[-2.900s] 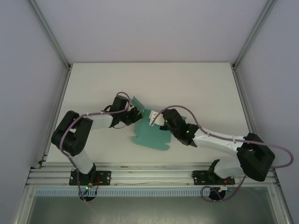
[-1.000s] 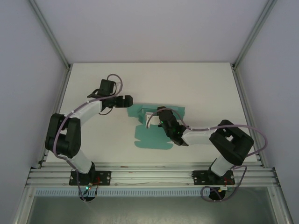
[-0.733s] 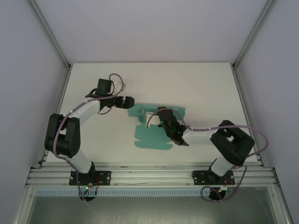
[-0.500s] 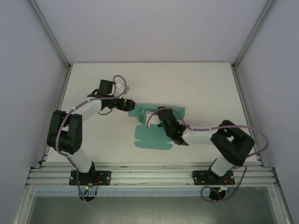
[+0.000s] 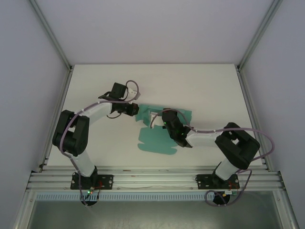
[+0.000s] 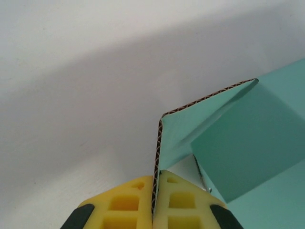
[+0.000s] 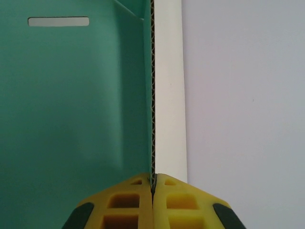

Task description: Assemble paper box

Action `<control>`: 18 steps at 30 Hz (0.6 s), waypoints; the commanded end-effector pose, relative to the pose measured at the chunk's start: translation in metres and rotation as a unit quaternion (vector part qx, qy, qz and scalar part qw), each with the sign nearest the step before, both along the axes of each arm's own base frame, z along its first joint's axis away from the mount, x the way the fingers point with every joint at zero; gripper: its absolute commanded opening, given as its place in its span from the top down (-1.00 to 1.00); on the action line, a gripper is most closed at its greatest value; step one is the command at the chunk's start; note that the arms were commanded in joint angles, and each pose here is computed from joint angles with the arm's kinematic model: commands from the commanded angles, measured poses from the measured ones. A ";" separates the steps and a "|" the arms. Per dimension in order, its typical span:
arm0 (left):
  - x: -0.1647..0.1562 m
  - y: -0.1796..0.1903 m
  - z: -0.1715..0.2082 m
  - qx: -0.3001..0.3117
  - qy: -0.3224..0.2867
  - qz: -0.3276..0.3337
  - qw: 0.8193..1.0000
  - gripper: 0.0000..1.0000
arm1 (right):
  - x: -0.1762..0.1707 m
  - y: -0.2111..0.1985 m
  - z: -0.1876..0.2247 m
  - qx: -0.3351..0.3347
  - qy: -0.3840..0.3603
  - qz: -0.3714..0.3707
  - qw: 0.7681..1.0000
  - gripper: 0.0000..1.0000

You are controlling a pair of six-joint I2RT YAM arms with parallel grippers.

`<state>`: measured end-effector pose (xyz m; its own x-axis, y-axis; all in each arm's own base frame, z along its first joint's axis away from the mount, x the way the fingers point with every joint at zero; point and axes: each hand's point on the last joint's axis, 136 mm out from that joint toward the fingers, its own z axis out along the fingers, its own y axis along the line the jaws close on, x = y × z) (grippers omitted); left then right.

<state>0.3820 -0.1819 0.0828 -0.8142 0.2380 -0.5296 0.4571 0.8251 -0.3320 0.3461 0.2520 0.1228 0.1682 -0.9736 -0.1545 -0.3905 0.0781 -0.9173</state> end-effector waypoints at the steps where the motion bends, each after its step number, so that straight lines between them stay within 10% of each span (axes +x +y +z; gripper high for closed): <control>1: -0.002 -0.006 0.011 0.028 -0.020 0.027 0.999 1.00 | -0.003 0.013 0.016 0.033 -0.006 0.004 0.999 1.00; 18: -0.042 -0.072 0.029 -0.025 -0.048 -0.011 0.998 1.00 | -0.011 0.018 0.011 0.078 0.003 0.004 0.997 1.00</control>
